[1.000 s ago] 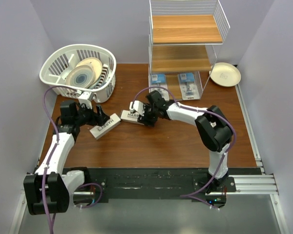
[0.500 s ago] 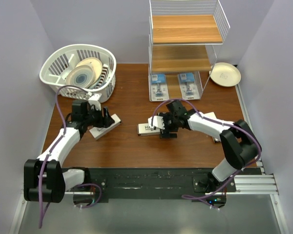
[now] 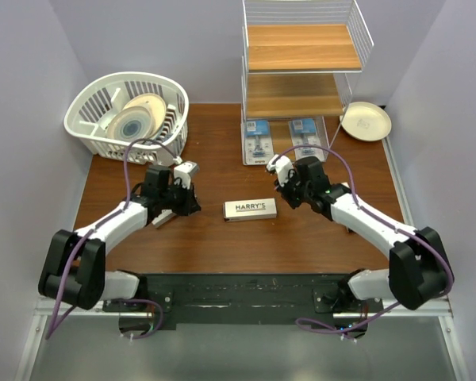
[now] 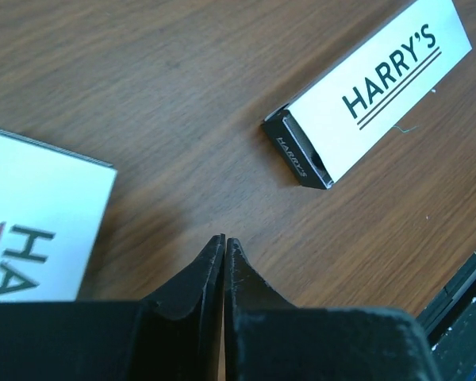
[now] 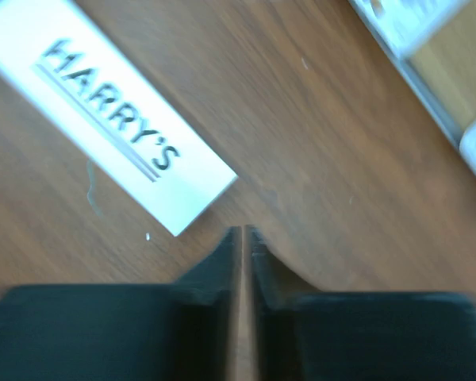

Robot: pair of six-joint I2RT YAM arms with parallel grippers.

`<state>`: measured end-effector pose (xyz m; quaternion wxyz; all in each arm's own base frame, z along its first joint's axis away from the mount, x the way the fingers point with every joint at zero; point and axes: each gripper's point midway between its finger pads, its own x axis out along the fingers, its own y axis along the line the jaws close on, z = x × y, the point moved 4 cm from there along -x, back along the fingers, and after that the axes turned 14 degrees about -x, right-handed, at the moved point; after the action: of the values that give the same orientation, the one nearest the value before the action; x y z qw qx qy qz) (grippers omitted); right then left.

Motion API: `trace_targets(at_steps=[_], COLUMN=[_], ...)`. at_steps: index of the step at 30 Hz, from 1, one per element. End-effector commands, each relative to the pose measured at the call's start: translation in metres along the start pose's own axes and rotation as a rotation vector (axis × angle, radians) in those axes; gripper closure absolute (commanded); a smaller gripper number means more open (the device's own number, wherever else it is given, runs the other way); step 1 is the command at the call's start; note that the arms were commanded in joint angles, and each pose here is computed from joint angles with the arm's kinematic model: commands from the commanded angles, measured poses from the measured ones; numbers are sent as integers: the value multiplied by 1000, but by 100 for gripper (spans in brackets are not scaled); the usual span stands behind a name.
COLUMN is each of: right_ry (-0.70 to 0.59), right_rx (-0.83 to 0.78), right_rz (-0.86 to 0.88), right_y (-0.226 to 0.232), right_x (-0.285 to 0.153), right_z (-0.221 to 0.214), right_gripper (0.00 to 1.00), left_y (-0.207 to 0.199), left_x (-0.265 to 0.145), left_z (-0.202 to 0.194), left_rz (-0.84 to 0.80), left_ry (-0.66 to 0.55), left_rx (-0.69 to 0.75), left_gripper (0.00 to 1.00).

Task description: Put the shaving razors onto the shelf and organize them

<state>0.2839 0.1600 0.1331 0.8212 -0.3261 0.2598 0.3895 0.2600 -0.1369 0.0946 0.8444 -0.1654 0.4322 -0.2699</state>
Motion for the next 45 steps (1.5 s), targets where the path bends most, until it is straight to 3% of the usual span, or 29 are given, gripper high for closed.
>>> trace_targets(at_steps=[1, 5, 7, 21, 24, 29, 33, 39, 45], right_ry=[77, 107, 123, 54, 70, 178, 234, 168, 151], right_rx=[351, 359, 359, 386, 378, 305, 321, 319, 286], right_rz=[-158, -143, -125, 15, -49, -338, -402, -114, 30], right_y=[-8, -8, -7, 16, 6, -47, -55, 1, 25], right_x=[11, 24, 30, 55, 52, 19, -8, -1, -3], right_z=[-17, -21, -23, -5, -7, -20, -23, -39, -41], right_gripper=[100, 100, 100, 100, 100, 100, 100, 100, 100], left_y=[-9, -11, -22, -82, -82, -71, -59, -49, -51], left_x=[17, 36, 45, 88, 84, 47, 28, 52, 92], left_z=[0, -10, 2, 3, 4, 5, 25, 58, 88], left_rz=[-32, -34, -65, -162, -146, -28, 72, 88, 74], left_ry=[-7, 60, 36, 108, 110, 142, 44, -51, -99], left_rx=[18, 4, 38, 178, 184, 249, 279, 199, 163], left_gripper=[94, 96, 97, 96, 96, 95, 96, 100, 100])
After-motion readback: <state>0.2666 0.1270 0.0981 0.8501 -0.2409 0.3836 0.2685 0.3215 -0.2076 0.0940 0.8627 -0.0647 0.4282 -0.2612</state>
